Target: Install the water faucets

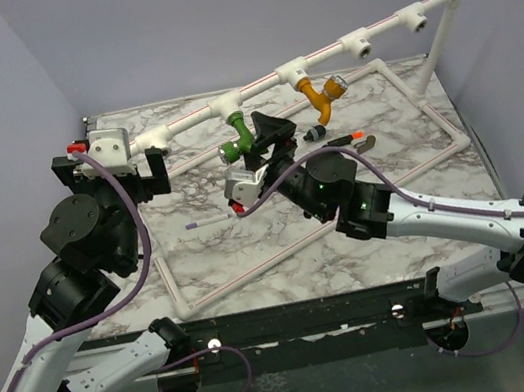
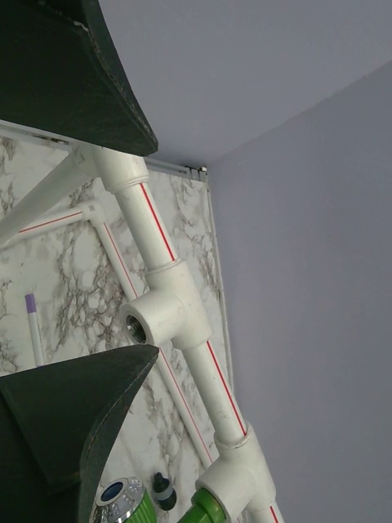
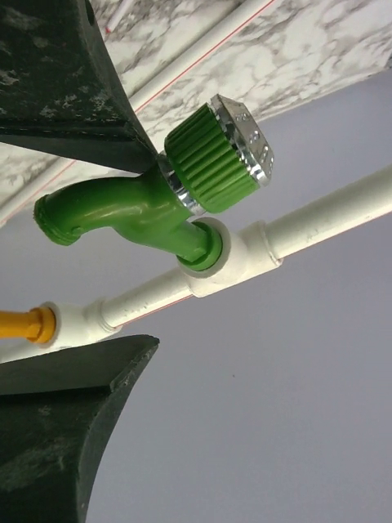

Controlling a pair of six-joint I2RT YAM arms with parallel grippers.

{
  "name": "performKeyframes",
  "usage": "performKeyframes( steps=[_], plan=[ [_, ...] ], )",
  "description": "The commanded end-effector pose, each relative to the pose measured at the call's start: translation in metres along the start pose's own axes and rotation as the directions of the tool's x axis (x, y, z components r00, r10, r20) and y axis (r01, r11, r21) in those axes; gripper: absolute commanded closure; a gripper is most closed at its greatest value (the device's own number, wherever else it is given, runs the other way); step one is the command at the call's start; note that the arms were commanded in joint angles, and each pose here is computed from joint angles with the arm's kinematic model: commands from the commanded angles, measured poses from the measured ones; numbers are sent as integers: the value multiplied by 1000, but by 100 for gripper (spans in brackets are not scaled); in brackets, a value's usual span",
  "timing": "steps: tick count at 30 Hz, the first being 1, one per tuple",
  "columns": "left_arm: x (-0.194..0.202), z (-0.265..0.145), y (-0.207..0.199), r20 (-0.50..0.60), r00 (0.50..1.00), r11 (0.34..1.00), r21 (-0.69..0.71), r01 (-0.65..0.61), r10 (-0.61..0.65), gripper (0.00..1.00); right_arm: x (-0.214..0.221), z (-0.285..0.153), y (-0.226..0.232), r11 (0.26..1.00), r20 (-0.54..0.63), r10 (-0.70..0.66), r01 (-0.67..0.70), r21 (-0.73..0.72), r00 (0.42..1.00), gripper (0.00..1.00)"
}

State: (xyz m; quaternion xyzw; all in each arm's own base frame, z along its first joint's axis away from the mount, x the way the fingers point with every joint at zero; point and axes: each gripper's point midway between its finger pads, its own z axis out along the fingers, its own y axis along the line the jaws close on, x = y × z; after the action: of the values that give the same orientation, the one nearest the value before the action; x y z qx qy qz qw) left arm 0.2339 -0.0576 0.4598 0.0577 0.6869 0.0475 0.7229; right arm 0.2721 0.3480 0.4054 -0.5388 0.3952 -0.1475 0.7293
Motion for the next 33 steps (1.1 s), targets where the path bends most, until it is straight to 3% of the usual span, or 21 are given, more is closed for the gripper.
performKeyframes(
  steps=[1,8,14,19,24,33],
  plan=[
    [2,0,-1,-9,1000,1000,2,-8,8,1,-3,10,10,970,3,-233,233,-65,972,15],
    [2,0,-1,-11,1000,1000,0,-11,11,1,-6,22,20,951,17,-299,300,-80,954,20],
    [2,0,0,-10,1000,1000,-2,-12,12,1,-7,28,27,950,24,-303,304,-71,953,33],
    [3,1,-1,-13,1000,1000,-1,-15,15,1,-7,31,30,957,25,-286,287,-45,958,59],
    [3,0,0,-14,1000,1000,-5,-15,15,1,-7,33,30,972,21,-236,236,0,972,99],
    [3,0,1,-15,1000,1000,-8,-15,15,1,-11,29,13,987,55,101,-107,119,993,100]
  ],
)
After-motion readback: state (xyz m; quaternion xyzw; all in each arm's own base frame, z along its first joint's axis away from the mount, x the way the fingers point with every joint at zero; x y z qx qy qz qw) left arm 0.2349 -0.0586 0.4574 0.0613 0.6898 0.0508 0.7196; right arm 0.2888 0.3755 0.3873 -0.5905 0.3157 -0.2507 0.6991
